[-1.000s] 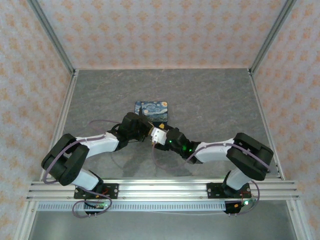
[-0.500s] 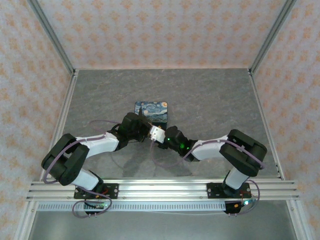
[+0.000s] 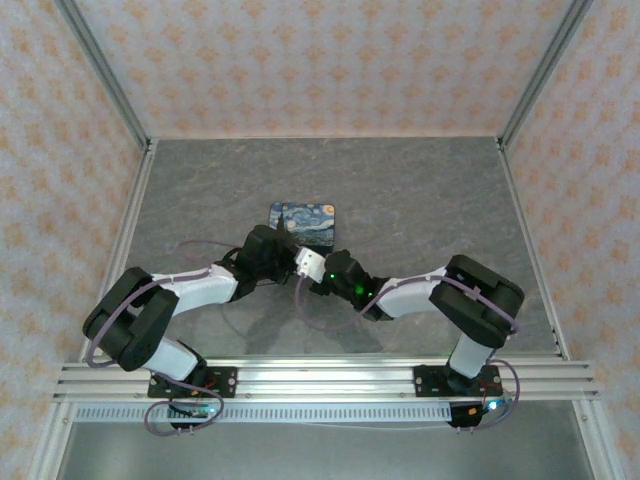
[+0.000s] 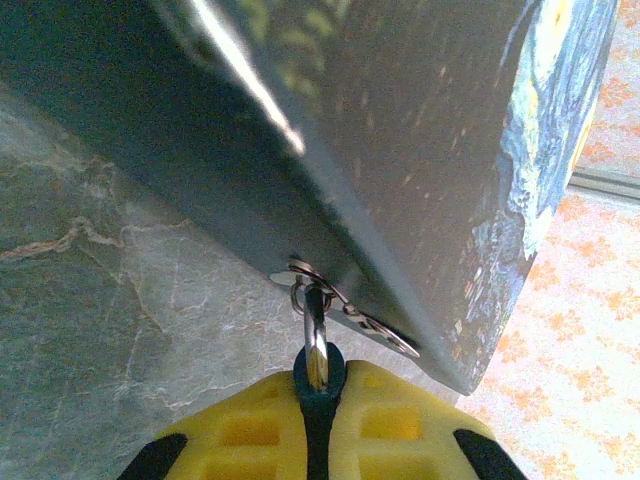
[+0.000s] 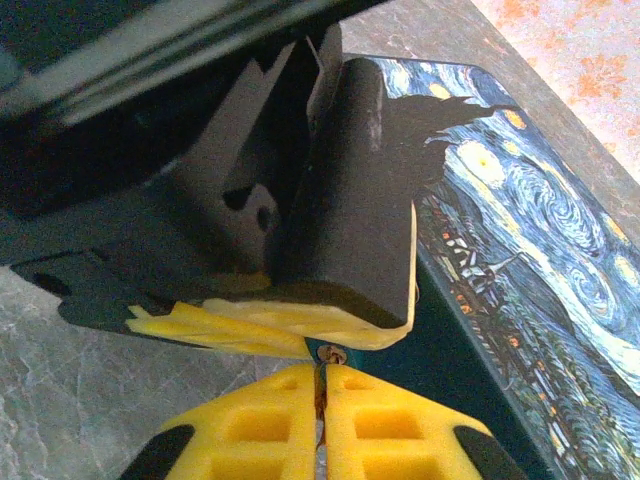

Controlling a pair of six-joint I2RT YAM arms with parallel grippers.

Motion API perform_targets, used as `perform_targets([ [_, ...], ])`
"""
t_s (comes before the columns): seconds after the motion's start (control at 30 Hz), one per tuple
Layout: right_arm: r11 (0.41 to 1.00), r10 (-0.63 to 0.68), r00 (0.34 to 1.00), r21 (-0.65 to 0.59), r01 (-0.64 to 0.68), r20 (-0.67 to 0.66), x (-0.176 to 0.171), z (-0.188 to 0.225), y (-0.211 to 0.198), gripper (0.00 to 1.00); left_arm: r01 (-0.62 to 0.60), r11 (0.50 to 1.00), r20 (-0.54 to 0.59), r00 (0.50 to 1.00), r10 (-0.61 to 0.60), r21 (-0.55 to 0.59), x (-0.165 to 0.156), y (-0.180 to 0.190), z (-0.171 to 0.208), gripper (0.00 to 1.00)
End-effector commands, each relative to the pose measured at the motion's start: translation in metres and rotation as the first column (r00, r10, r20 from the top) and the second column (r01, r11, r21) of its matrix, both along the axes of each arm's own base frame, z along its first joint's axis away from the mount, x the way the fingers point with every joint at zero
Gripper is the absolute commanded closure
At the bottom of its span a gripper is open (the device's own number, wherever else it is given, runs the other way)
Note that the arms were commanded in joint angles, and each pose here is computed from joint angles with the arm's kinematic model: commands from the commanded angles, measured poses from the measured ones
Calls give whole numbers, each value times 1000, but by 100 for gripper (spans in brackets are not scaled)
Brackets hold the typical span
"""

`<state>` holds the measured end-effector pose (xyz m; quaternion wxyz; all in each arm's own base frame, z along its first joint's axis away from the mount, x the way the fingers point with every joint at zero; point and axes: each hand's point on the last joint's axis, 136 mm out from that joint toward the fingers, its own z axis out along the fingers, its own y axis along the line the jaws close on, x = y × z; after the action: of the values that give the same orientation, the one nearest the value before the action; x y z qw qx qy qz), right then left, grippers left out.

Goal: Unlock a padlock with a key

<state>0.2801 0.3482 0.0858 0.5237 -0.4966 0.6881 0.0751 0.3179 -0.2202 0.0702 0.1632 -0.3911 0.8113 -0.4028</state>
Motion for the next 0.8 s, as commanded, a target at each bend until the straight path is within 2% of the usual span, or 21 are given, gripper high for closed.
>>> perform_targets([
  [0.0, 998, -52, 998, 38, 51, 26, 12, 9, 2, 96, 23, 1000, 31, 999, -22, -21, 5, -10, 14, 94],
  [0.1, 996, -81, 997, 50, 80, 20, 15, 9, -1, 100, 24, 999, 32, 999, -23, -23, 5, -10, 14, 94],
  [0.3, 978, -119, 991, 167, 127, -58, 20, 19, -8, 100, 25, 999, 34, 999, -24, -24, 6, -11, 15, 94],
  [0.53, 919, -159, 967, 327, 219, -200, 25, 36, -8, 100, 27, 999, 43, 999, -26, -29, 7, -13, 18, 94],
  [0.77, 870, -199, 939, 389, 301, -281, 32, 37, -13, 100, 32, 999, 42, 999, -30, -29, 8, -17, 17, 94],
])
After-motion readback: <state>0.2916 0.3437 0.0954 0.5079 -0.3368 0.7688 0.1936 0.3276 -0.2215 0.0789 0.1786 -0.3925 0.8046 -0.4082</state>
